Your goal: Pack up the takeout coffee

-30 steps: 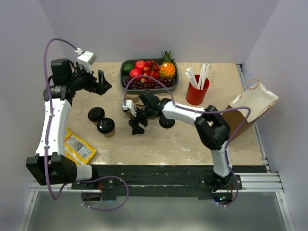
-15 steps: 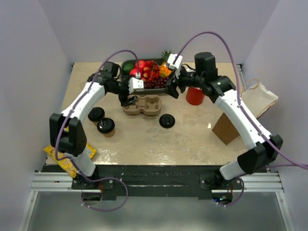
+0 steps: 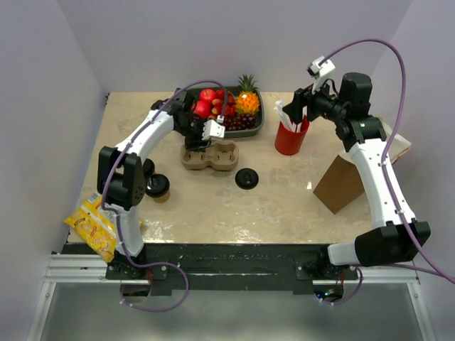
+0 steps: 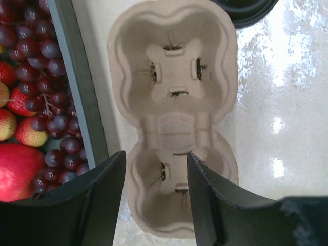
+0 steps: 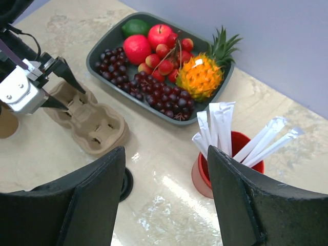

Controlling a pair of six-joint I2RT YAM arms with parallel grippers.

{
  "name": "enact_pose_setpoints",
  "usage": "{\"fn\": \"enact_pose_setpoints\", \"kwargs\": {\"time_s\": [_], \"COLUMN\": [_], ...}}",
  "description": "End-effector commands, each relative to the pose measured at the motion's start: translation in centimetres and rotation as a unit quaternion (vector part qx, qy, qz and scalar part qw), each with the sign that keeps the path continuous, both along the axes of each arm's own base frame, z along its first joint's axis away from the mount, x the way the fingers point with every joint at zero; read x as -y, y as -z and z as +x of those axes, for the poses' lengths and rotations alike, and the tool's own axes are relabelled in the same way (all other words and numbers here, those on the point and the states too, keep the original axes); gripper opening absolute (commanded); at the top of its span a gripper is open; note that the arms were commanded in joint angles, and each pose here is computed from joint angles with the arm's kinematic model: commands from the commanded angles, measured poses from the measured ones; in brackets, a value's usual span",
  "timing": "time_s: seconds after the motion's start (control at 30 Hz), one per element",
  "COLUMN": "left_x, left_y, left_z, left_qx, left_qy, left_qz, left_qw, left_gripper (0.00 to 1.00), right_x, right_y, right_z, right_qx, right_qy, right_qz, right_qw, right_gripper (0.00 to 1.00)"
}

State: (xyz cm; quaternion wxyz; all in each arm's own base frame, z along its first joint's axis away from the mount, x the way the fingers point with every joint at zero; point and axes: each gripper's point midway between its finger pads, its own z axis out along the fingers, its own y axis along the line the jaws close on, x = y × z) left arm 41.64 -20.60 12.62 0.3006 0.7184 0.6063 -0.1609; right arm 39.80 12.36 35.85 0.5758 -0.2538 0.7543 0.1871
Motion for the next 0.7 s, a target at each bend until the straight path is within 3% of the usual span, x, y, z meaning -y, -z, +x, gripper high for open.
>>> {"fn": "enact_pose_setpoints", "kwargs": {"time_s": [0.0, 0.67], "left_x": [1.5, 2.0], "left_y": [-0.8, 1.4], "left_z": [0.3, 0.2], "left_qx": [0.002, -0.042], "left_qy": [0.028, -0.012], "left_qz": [-0.004, -0.004], "left_qw": [1.000, 0.999], "left_gripper": [0.54, 0.53], "right_x": [-0.1, 0.3], "right_y": [-0.8, 0.7], "right_z": [0.2, 1.4], "right_qx": [0.003, -0.020], "right_qy": [0.004, 0.009], "right_qz": [0.027, 0.042], "right_qw": [1.000, 0.999], "right_gripper": [0.68, 0.68]}}
